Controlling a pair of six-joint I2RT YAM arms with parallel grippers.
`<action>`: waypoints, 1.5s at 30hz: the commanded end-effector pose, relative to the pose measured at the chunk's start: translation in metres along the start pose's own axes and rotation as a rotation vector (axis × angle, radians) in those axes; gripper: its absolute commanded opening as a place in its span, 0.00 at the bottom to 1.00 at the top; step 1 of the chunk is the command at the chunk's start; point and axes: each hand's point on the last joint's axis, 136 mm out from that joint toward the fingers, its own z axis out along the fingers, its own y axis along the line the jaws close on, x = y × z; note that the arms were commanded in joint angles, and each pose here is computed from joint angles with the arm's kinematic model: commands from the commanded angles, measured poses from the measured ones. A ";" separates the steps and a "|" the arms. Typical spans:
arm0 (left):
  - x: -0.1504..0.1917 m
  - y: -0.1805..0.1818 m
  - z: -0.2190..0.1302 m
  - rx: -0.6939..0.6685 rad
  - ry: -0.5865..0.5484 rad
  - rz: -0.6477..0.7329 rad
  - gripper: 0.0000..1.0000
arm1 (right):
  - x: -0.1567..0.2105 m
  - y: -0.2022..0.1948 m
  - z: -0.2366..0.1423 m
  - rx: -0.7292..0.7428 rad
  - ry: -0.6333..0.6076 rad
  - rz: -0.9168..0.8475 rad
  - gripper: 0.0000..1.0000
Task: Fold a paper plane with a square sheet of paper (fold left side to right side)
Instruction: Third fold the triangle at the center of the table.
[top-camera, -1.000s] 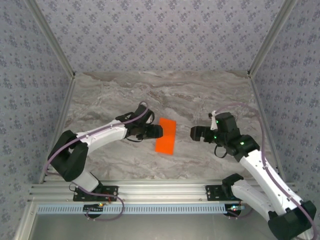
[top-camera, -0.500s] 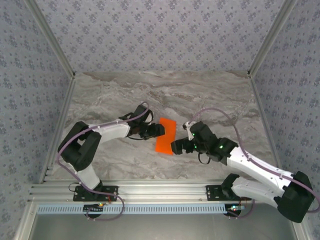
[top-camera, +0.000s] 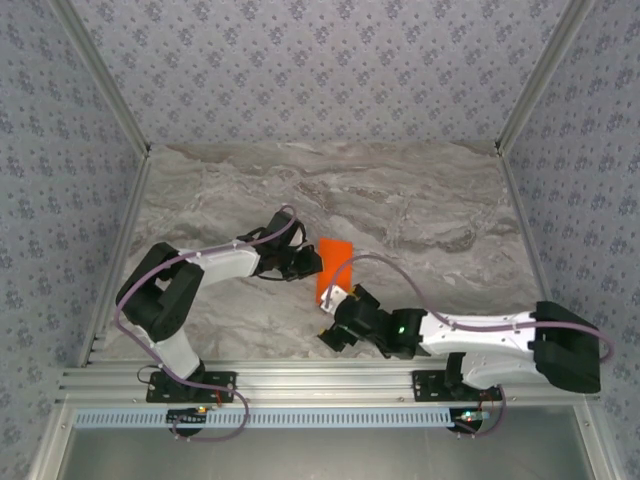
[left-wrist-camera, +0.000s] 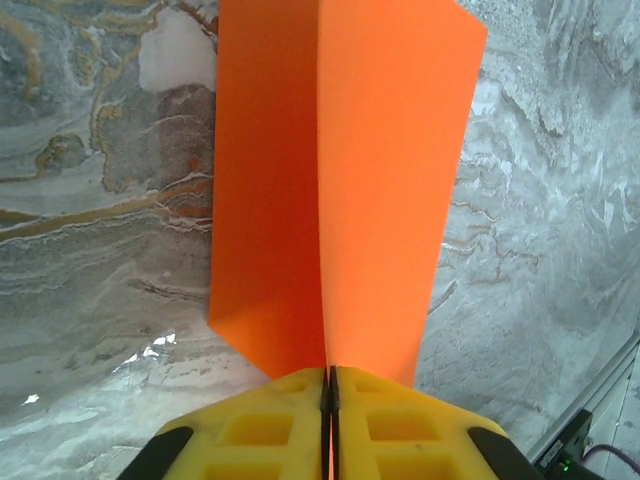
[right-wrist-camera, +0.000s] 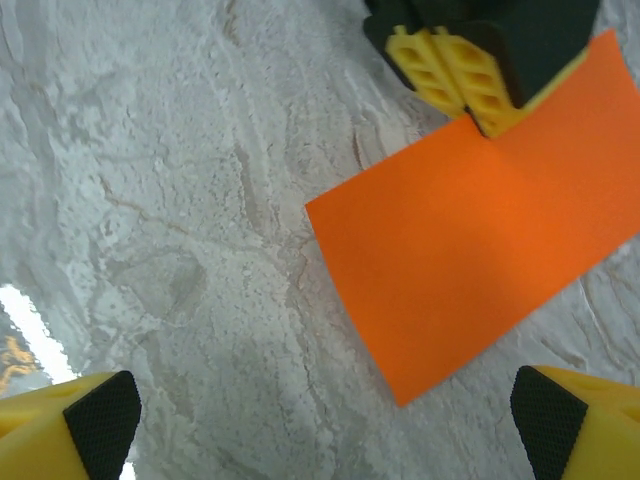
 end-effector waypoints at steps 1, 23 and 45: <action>0.002 -0.010 -0.006 0.032 -0.009 0.010 0.06 | -0.007 -0.008 0.010 0.117 -0.029 -0.131 1.00; 0.007 -0.010 -0.009 0.013 -0.001 0.025 0.00 | -0.038 -0.017 0.043 0.187 -0.030 -0.202 0.43; -0.003 0.006 -0.064 -0.062 -0.086 0.114 0.54 | -0.004 0.003 0.036 -0.155 0.044 0.017 0.00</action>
